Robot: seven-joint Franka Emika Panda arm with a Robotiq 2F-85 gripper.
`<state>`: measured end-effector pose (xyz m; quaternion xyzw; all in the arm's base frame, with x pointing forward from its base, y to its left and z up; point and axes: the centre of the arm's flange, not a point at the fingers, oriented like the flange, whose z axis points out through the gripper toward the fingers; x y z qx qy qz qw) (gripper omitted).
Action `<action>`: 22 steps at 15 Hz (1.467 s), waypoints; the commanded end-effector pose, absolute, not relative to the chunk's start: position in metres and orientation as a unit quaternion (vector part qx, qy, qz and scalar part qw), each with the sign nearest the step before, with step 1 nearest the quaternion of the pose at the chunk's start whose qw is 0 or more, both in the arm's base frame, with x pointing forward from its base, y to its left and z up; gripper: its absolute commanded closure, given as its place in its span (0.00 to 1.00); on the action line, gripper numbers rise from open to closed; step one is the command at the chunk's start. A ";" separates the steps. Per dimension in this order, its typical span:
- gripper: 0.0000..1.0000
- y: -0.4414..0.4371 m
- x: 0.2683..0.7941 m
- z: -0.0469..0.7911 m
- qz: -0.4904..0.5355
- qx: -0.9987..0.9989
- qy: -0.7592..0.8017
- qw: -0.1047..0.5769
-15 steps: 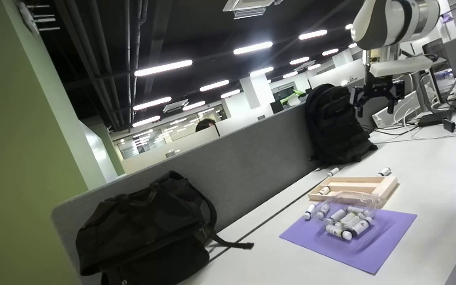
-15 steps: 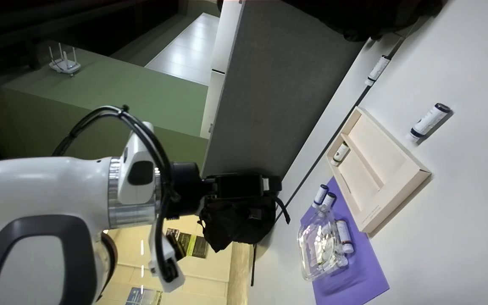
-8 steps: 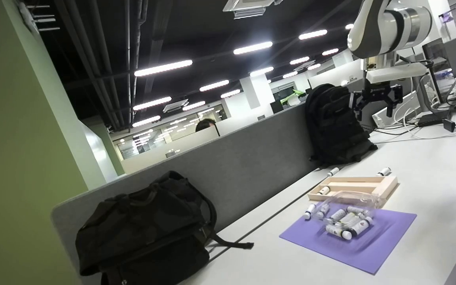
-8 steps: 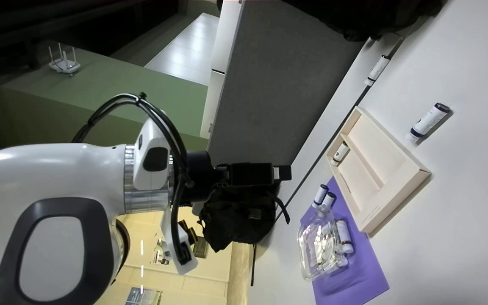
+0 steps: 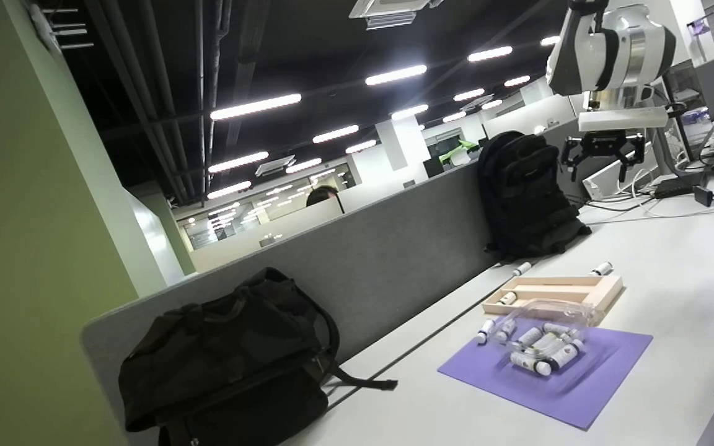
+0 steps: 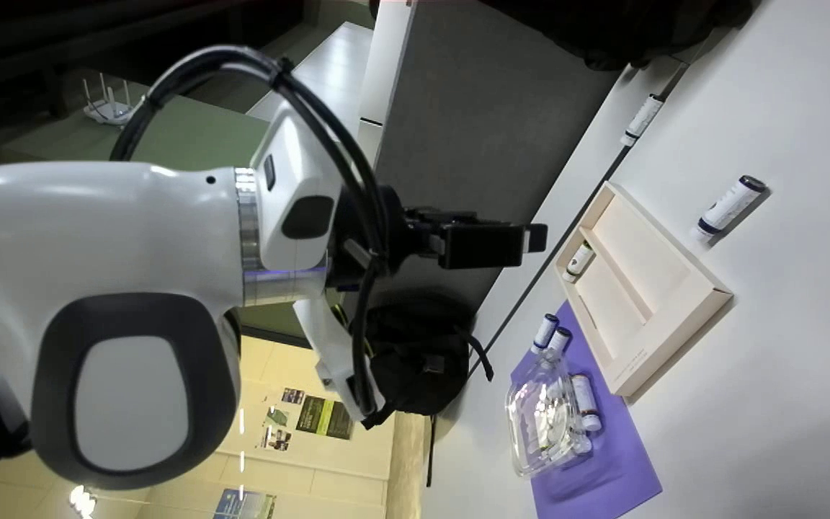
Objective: Take a bottle from the table and put it on the tray
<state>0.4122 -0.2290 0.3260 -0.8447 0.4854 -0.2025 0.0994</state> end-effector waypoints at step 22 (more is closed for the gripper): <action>0.00 -0.263 0.526 0.275 -0.198 -0.807 0.546 0.106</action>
